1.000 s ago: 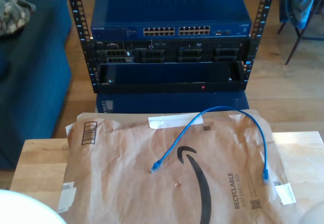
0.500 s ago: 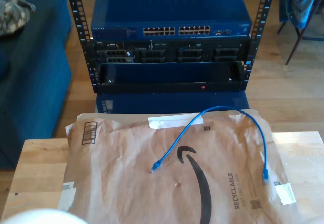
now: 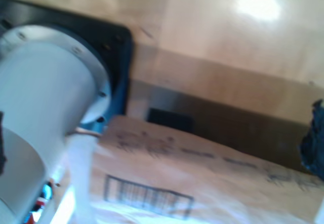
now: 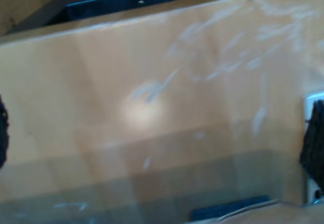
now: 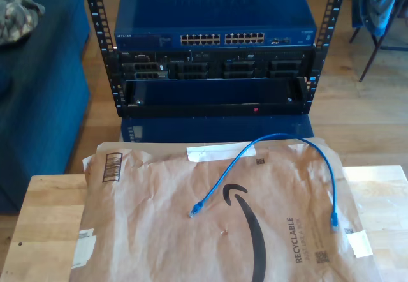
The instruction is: Grab the cable and plug it in
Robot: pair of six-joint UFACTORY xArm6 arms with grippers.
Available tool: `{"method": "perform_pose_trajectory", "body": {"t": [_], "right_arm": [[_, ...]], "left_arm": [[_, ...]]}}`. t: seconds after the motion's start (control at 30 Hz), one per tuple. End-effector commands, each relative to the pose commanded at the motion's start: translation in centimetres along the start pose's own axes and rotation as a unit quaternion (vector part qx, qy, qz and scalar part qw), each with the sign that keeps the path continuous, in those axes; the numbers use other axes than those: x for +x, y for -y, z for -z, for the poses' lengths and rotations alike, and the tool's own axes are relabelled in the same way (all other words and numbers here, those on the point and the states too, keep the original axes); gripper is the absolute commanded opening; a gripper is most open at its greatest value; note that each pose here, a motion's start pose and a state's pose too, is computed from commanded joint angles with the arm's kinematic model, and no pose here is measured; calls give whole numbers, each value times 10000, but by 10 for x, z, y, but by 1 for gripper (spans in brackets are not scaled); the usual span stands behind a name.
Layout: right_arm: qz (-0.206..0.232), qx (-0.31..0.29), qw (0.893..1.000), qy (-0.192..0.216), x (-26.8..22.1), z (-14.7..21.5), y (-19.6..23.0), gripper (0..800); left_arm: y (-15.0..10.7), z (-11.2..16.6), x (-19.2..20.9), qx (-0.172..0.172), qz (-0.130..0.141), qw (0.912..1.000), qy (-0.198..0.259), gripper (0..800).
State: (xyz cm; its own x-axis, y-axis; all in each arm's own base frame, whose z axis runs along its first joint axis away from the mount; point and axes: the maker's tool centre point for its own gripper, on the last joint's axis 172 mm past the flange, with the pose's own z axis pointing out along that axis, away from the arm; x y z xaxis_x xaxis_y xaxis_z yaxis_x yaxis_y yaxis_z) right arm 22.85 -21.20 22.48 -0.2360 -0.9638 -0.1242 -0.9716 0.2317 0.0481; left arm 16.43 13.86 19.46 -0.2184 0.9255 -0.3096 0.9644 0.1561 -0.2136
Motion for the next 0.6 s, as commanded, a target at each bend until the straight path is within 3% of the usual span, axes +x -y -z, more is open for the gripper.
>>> {"method": "perform_pose_trajectory", "body": {"t": [0.23,0.37,0.53,0.6], "right_arm": [[553,-135,9983,-118,-95,-3,40,797],[1014,-121,9946,-193,-156,-1,50,797],[1779,12,9837,-248,-231,8,57,797],[2213,56,9749,-256,-263,11,55,797]], "left_arm": [[-46,14,-50,165,12,9991,-388,800],[-56,2,-74,363,-27,9983,-461,800],[-60,-6,-97,493,-167,9968,-603,800],[-60,-9,-104,537,-262,9961,-643,800]]}}
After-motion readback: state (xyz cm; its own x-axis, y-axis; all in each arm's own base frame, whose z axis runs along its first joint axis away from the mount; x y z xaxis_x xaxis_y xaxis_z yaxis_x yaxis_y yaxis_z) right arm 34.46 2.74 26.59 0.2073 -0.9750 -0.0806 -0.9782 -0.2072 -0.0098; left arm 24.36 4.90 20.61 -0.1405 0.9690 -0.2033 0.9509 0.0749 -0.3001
